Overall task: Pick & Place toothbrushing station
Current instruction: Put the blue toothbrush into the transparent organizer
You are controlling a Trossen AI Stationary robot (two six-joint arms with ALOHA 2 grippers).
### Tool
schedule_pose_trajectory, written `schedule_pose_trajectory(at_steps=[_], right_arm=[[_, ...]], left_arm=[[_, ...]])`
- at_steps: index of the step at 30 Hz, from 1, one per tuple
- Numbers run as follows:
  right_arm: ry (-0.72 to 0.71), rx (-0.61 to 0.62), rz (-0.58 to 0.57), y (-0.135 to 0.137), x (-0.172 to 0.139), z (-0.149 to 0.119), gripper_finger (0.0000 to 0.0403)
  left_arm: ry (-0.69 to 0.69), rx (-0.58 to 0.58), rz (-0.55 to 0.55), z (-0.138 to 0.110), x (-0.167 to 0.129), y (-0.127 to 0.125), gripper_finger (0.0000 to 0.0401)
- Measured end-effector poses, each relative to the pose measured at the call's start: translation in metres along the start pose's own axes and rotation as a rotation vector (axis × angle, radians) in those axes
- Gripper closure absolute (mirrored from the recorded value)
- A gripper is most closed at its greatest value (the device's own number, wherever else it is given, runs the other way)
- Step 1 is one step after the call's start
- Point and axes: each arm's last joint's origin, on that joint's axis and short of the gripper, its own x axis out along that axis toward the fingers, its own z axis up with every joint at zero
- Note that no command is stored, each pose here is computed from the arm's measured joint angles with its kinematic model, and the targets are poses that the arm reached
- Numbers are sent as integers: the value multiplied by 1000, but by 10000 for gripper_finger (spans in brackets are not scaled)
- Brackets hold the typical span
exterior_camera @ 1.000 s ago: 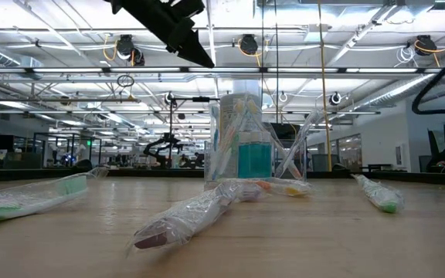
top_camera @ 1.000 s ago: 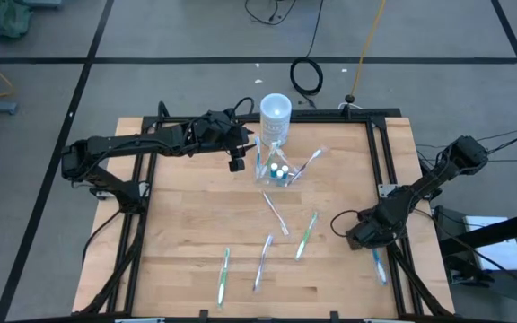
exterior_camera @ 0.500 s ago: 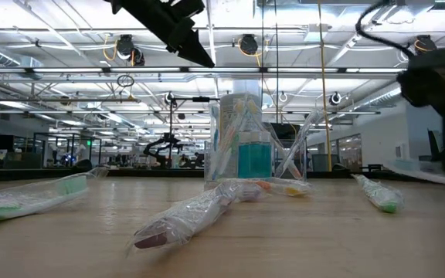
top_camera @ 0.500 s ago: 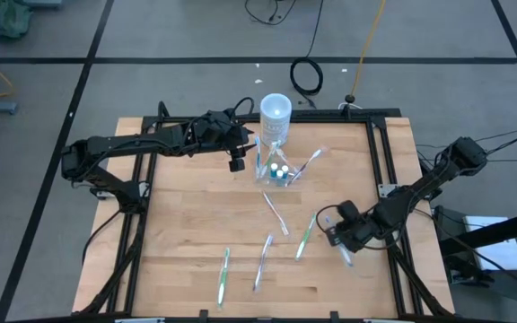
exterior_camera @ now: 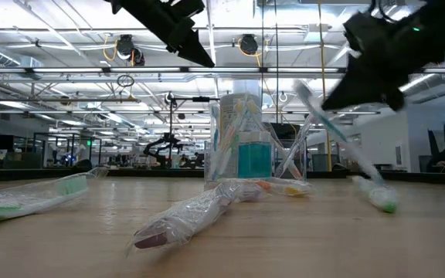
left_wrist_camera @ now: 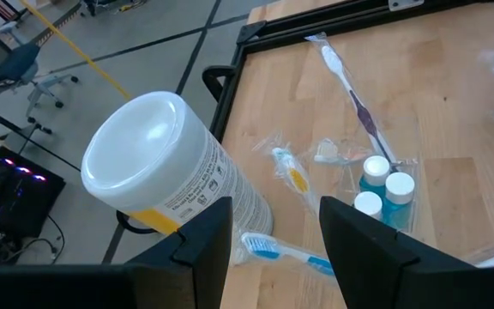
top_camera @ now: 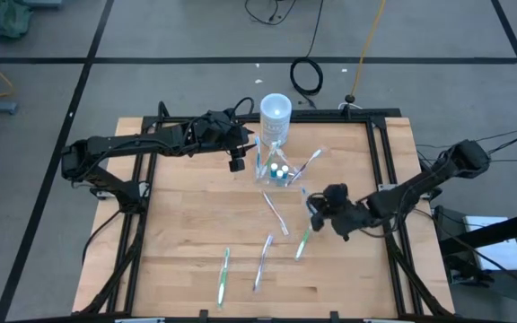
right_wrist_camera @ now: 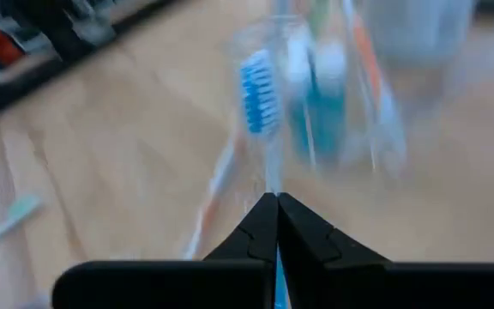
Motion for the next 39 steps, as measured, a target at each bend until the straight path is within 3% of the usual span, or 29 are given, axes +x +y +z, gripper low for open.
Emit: schedule_pose_trajectory(at_steps=[8,13,18,23,32,36,39], right_arm=[[-384,-193,8,9,16,60,402],[-523,-321,-84,0,21,87,402],[-492,-321,-176,-16,35,93,403],[-395,-236,-124,-24,47,80,403],[-347,-152,-159,-43,54,61,403],[-401,-135,-145,-43,54,69,403],[-474,-171,-52,-38,50,79,403]], left_arm=[[0,-4,0,0,0,0,217],[0,-5,0,0,0,0,217],[0,-6,0,0,0,0,217],[1,-22,0,0,0,0,217],[1,-57,0,0,0,0,217],[1,-58,0,0,0,0,217],[1,-60,0,0,0,0,217]])
